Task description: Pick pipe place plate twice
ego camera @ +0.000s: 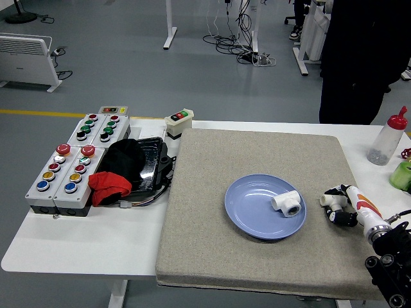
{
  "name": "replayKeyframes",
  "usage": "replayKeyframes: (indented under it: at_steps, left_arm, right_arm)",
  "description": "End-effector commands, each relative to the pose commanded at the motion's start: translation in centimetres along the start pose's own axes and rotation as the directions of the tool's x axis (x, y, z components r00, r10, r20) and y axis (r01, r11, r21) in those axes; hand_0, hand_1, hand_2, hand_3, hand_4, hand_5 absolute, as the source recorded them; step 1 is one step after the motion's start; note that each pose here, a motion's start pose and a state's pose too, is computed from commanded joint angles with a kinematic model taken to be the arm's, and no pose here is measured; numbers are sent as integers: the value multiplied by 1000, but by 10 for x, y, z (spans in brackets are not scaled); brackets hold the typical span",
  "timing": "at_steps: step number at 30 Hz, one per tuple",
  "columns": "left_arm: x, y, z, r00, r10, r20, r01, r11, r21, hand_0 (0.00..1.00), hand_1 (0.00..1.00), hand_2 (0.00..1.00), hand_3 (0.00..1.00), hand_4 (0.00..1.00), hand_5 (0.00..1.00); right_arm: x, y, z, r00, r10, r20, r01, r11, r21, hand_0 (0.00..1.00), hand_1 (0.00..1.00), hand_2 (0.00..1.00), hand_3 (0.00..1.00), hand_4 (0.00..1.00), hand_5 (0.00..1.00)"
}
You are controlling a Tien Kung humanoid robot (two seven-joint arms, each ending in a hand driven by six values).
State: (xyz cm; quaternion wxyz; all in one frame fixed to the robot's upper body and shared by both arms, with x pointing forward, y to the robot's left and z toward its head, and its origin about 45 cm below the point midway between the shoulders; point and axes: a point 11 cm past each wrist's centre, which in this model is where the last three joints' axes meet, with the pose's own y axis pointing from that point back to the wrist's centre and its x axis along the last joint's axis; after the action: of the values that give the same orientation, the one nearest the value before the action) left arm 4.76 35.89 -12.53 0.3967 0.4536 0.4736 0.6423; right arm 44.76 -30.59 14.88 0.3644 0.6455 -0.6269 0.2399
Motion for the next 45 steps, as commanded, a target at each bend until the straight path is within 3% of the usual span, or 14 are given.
replayKeyframes:
  at_steps: [4, 14, 18, 24, 28, 32, 33, 38, 39, 44, 45]
  left_arm:
    - [0, 0, 0, 1000, 0, 1, 0, 1000, 0, 692, 653, 676, 614, 247, 998]
    - [0, 0, 0, 1000, 0, 0, 0, 1000, 0, 692, 653, 676, 614, 247, 998]
    - [1, 0, 0, 1000, 0, -1, 0, 1000, 0, 692, 653, 676, 614, 248, 998]
    - [1, 0, 1, 1000, 0, -1, 0, 1000, -2, 692, 653, 676, 614, 248, 998]
    - [1, 0, 1, 1000, 1, -2, -1, 1000, -3, 692, 653, 676, 614, 248, 998]
    - [1, 0, 1, 1000, 1, -2, -1, 1000, -3, 692, 653, 676, 614, 248, 998]
    - [1, 0, 1, 1000, 1, -2, -1, 1000, -3, 692, 653, 676, 614, 249, 998]
    - [1, 0, 1, 1000, 1, -3, -1, 1000, -3, 692, 653, 676, 614, 249, 998]
    - [1, 0, 1, 1000, 1, -3, -1, 1000, -3, 692, 653, 676, 614, 249, 998]
    - [1, 0, 0, 1000, 1, -4, -1, 1000, -2, 692, 653, 676, 614, 249, 998]
    - [1, 0, 0, 1000, 1, -4, -1, 1000, -1, 692, 653, 676, 614, 249, 998]
  right_arm:
    - [7, 1, -10, 1000, 26, 14, -27, 999, 39, 342, 459, 509, 551, 393, 130]
    - [17, 8, -64, 999, 50, 12, -51, 978, 203, 341, 453, 508, 549, 372, 135]
    - [9, 16, -96, 1000, 28, -7, -25, 957, 289, 348, 456, 508, 547, 360, 144]
    - [-17, 34, -154, 998, -54, -44, 68, 899, 433, 360, 463, 509, 547, 358, 150]
    - [-36, 39, -169, 990, -111, -85, 138, 876, 463, 403, 487, 512, 552, 398, 138]
    - [-58, 38, -170, 975, -172, -141, 218, 872, 439, 403, 487, 512, 552, 398, 138]
    - [-65, 37, -168, 968, -197, -154, 245, 872, 424, 569, 626, 605, 674, 583, 247]
    - [-84, 37, -164, 940, -250, -233, 325, 865, 381, 569, 626, 605, 674, 583, 247]
    - [-88, 37, -164, 930, -261, -257, 345, 861, 373, 917, 889, 989, 941, 766, 373]
    - [-92, 37, -162, 920, -270, -284, 364, 856, 368, 917, 889, 989, 941, 766, 373]
    - [-92, 37, -162, 920, -267, -286, 362, 856, 369, 998, 934, 998, 998, 832, 391]
